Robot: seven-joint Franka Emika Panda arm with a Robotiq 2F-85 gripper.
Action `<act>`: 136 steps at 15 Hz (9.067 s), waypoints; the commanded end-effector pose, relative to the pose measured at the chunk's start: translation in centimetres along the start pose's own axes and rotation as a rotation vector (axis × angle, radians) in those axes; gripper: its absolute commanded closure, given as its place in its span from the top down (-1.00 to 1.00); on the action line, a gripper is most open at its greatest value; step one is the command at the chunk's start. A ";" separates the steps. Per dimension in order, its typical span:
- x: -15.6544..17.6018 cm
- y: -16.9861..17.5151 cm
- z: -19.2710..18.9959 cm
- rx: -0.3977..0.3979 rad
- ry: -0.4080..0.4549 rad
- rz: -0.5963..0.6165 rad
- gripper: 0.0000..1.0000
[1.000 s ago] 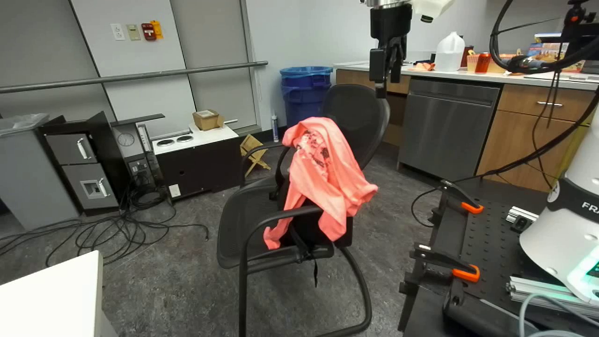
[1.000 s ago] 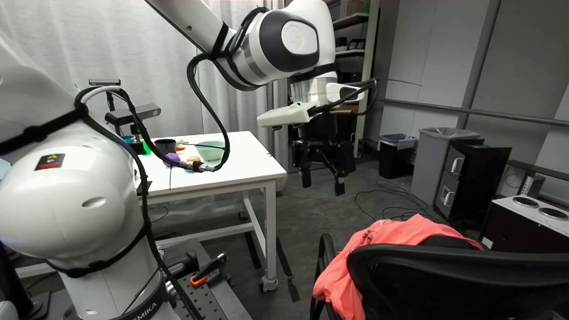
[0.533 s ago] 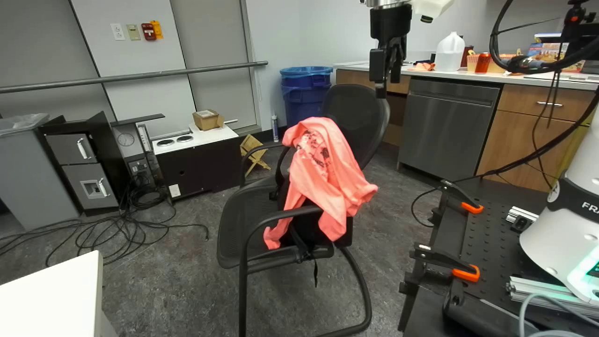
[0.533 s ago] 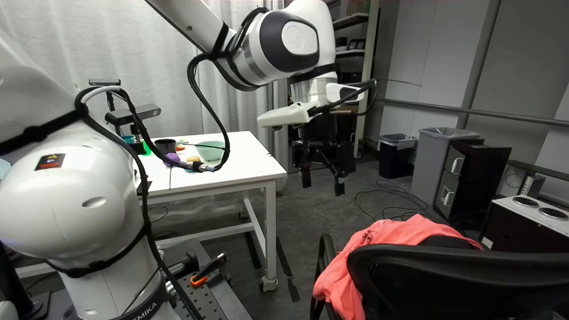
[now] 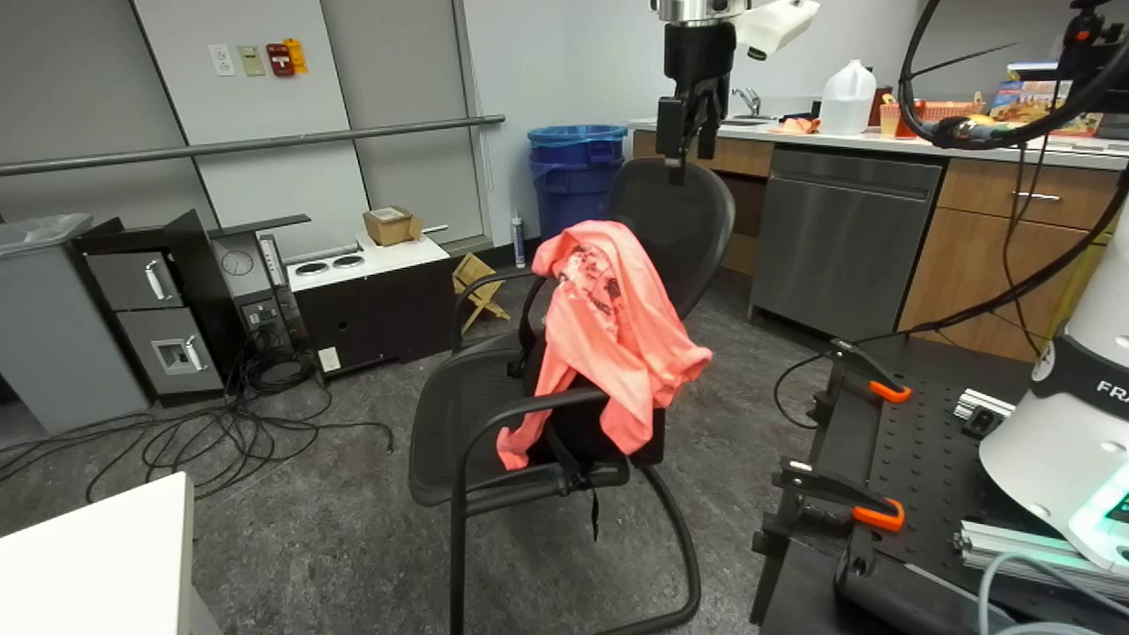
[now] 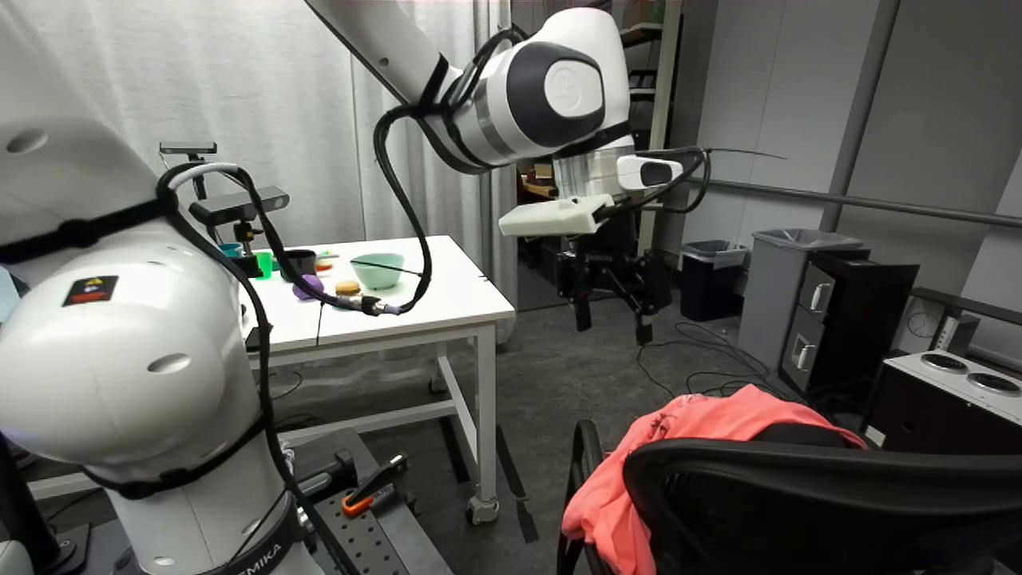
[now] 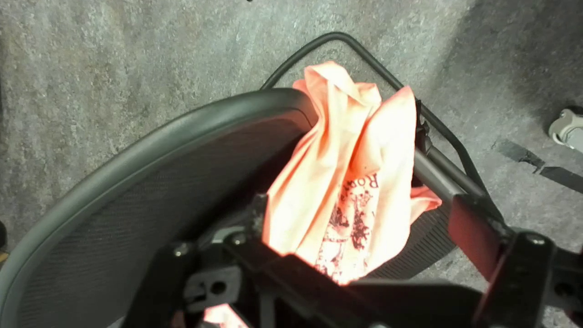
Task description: Put the shirt on the backrest of the chair
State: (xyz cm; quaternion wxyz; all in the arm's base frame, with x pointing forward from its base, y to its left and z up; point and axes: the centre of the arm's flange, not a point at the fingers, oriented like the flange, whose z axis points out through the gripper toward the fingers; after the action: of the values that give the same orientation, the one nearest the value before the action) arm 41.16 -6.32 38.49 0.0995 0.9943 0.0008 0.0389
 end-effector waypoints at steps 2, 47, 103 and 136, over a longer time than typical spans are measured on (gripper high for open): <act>4.7 -0.5 2.9 0.018 0.048 0.023 1.00; 6.4 6.7 10.1 0.010 0.015 0.255 -0.95; -3.2 32.0 11.7 -0.117 -0.054 1.009 0.74; -3.0 31.6 -1.1 -0.018 0.266 1.061 1.00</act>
State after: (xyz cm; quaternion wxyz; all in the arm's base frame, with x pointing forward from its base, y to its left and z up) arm 37.91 -37.15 45.55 0.0738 0.8439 -0.4886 0.2089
